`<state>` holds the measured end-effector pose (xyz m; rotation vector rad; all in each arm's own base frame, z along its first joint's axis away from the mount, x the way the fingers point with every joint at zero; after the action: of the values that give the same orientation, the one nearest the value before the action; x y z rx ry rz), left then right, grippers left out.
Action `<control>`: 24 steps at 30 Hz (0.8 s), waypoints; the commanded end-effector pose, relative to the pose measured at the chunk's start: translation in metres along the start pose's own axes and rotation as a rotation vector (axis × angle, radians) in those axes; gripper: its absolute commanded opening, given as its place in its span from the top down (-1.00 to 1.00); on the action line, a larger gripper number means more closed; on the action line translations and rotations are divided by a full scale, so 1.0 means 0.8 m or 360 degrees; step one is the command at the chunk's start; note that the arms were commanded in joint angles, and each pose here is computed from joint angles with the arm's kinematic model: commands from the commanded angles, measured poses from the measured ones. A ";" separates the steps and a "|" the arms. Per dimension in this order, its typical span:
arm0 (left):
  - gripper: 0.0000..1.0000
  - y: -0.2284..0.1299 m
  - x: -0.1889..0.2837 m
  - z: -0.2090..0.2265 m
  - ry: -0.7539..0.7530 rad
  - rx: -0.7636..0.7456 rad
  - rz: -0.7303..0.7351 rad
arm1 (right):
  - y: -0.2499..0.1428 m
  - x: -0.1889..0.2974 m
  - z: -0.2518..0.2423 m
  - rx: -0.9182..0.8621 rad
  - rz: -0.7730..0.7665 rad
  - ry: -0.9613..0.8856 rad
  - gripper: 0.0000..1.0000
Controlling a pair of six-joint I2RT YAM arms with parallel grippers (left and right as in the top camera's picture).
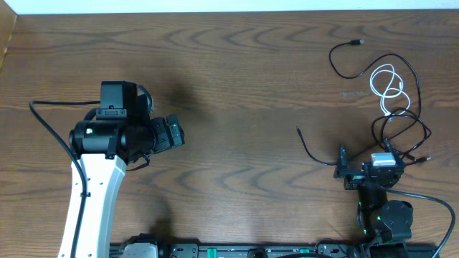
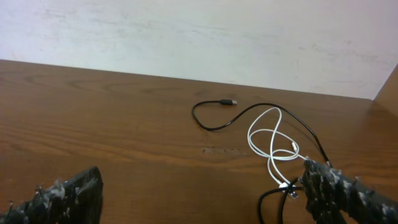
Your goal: Untangle cables
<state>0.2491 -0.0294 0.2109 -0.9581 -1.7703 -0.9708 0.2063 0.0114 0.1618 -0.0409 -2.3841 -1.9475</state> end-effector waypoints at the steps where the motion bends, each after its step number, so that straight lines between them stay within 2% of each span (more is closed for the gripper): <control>1: -0.96 0.002 0.009 0.000 -0.0006 -0.0017 -0.0041 | 0.001 0.000 0.002 0.0021 -0.0010 0.0015 -0.98; 13: -0.96 -0.015 0.056 -0.004 -0.0108 -0.0068 -0.0268 | 0.001 0.000 0.002 0.0021 -0.0010 0.0015 -0.98; 24: -0.96 -0.046 0.122 -0.005 -0.0260 -0.0144 -0.0605 | 0.001 0.000 0.002 0.0021 -0.0010 0.0014 -0.98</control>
<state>0.1975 -0.0288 0.2867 -0.8173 -2.0752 -1.2038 0.2063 0.0114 0.1619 -0.0401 -2.3841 -1.9476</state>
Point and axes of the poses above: each gripper's point midway between its finger pads, its own x axis back along the fingers, its own z axis along the line the jaws close on, y = z × x, the point moved 4 cm from there along x, back along the fingers, and after that the axes turned 6 degrees about x, right-handed, at the moved point
